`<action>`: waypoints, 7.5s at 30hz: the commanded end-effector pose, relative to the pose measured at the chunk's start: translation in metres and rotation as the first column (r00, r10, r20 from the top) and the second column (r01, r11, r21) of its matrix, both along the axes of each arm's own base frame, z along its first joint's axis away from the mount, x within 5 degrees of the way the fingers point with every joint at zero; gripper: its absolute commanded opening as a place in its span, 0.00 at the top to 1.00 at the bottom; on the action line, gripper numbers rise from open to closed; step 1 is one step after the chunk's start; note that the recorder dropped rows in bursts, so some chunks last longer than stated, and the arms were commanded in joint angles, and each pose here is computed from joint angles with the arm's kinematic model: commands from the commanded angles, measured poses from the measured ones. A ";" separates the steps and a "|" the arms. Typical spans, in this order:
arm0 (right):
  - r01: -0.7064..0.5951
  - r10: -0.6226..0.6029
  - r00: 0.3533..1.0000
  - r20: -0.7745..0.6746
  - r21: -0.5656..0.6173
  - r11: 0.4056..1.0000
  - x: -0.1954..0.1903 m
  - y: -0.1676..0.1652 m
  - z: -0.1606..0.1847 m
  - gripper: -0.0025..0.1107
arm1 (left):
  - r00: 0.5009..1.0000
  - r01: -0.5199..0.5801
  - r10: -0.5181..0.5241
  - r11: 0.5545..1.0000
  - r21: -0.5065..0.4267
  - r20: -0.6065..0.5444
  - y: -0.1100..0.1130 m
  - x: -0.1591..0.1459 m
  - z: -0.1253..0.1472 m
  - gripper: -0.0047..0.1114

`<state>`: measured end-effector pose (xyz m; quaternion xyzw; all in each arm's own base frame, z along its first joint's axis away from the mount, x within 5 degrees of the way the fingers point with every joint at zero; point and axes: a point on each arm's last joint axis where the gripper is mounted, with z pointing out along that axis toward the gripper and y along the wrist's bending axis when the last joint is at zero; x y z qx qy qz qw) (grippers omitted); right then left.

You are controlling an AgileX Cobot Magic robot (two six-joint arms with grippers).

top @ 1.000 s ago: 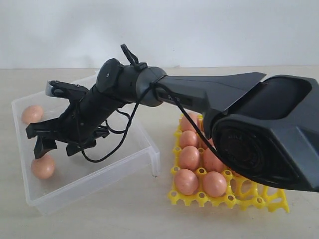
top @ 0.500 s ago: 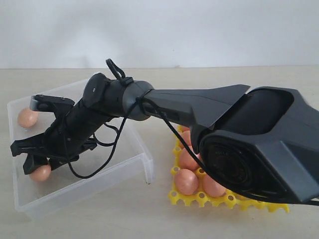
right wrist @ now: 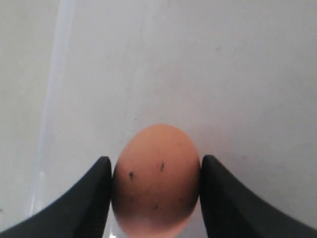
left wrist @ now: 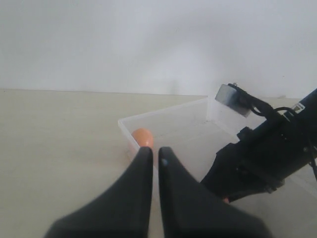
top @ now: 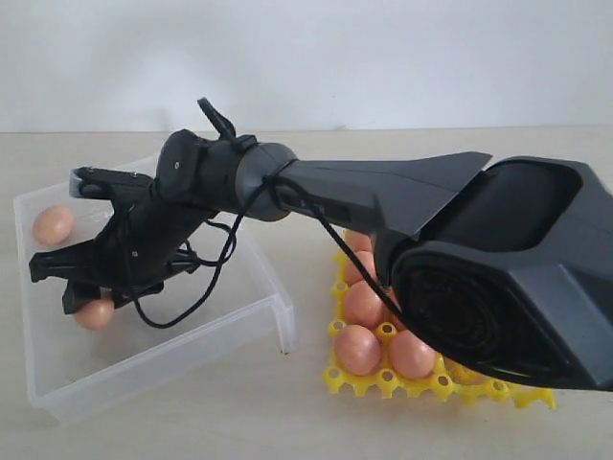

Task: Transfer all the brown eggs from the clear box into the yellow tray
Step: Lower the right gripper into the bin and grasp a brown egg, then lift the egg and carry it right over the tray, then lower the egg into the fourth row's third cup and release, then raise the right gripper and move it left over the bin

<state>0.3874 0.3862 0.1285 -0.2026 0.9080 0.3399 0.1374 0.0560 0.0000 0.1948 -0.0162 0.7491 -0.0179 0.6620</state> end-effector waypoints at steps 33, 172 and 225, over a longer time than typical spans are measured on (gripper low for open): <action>0.572 -0.525 0.654 0.544 0.099 0.814 -0.207 -0.307 0.051 0.98 | 1.000 -0.002 0.002 1.000 0.000 0.001 0.000 0.000 -0.001 0.92; 0.019 -0.045 0.927 0.372 0.075 0.997 -0.156 -0.368 0.014 0.54 | 1.000 -0.002 0.002 1.000 0.000 0.003 0.000 0.000 0.000 0.92; -0.073 -0.150 0.850 0.505 0.395 0.916 -0.031 -0.032 0.164 0.65 | 1.000 -0.002 0.002 1.000 0.000 0.005 0.000 0.000 0.000 0.92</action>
